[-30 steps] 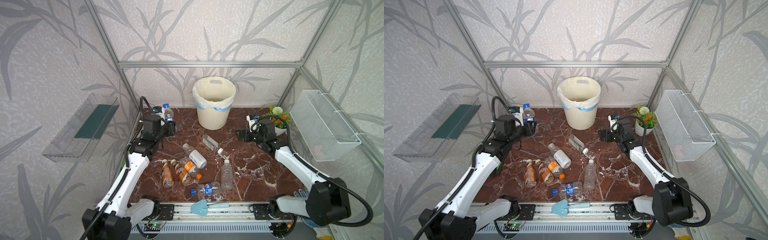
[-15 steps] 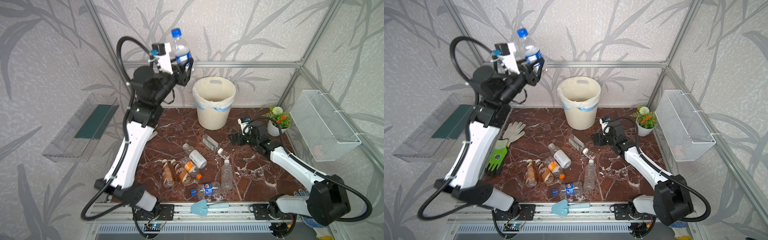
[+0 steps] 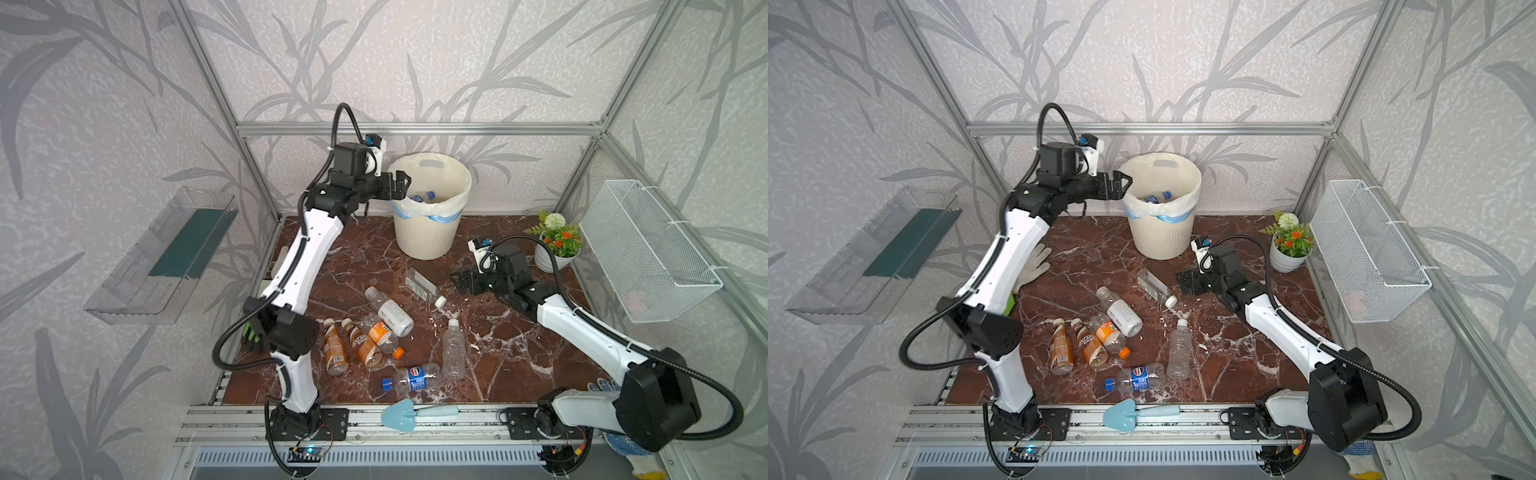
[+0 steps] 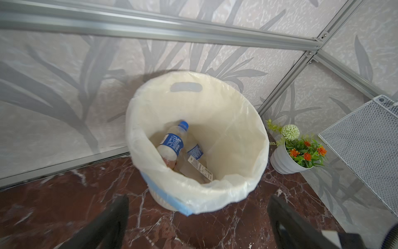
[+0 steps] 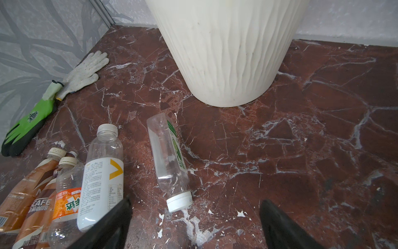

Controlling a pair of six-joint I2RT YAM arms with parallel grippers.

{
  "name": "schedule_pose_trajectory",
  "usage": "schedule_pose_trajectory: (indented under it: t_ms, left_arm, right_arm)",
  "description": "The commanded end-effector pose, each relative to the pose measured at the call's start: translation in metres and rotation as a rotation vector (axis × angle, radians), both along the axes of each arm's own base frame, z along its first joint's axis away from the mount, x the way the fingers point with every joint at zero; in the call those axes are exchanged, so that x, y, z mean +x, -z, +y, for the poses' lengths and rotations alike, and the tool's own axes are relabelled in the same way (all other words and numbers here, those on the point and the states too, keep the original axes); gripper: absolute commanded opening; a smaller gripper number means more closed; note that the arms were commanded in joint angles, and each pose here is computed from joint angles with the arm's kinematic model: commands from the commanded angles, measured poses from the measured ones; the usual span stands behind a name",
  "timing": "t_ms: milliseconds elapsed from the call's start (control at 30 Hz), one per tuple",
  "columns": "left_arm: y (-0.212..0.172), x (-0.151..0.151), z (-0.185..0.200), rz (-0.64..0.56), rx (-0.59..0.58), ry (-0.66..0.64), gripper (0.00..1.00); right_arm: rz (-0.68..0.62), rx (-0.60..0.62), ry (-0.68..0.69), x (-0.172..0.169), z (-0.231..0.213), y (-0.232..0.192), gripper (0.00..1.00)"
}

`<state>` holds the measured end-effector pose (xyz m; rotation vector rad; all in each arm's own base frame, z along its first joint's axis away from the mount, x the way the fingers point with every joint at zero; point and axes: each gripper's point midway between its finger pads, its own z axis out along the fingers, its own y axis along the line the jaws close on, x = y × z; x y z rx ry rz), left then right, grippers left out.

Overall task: Throw the plastic bottles in the bin
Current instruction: 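Grasp the green-labelled bottle with the right gripper while the left arm withdraws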

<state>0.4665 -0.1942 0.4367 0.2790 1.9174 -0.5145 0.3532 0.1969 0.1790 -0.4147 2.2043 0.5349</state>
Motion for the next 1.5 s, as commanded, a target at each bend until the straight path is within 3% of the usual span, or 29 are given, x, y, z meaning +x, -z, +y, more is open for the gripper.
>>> schedule_pose_trajectory:
  t_ms: [0, 167, 333, 567, 833, 1100, 1267, 1467]
  left_arm:
    - [-0.047, -0.044, 0.051, -0.175, 0.076, -0.15, 0.99]
    - [0.005, -0.076, 0.102, -0.128, 0.138, -0.297, 0.99]
    - [0.068, -0.101, 0.157, -0.027, 0.104, -0.468, 0.99]
    - [0.145, -0.136, 0.195, 0.1, 0.039, -0.659, 0.99]
    - [0.219, -0.172, 0.205, 0.271, -0.069, -0.768, 0.99]
    - [0.267, -0.2, 0.211, 0.411, -0.122, -0.858, 0.98]
    - [0.29, -0.221, 0.213, 0.522, -0.125, -0.909, 0.99]
    - [0.316, -0.247, 0.206, 0.626, -0.212, -0.935, 0.98]
  right_arm:
    - [0.033, -0.042, -0.098, 0.002, 0.015, 0.009, 0.94]
    - [0.069, -0.149, -0.232, 0.008, 0.042, 0.027, 0.94]
    - [0.083, -0.266, -0.343, 0.012, 0.069, 0.048, 0.93]
    - [0.128, -0.34, -0.421, 0.02, 0.098, 0.079, 0.79]
    - [0.184, -0.399, -0.45, 0.024, 0.11, 0.111, 0.69]
    - [0.172, -0.427, -0.438, 0.027, 0.114, 0.123, 0.47]
    - [0.11, -0.424, -0.426, 0.025, 0.112, 0.102, 0.39]
    - [-0.001, -0.379, -0.369, 0.021, 0.102, 0.049, 0.36]
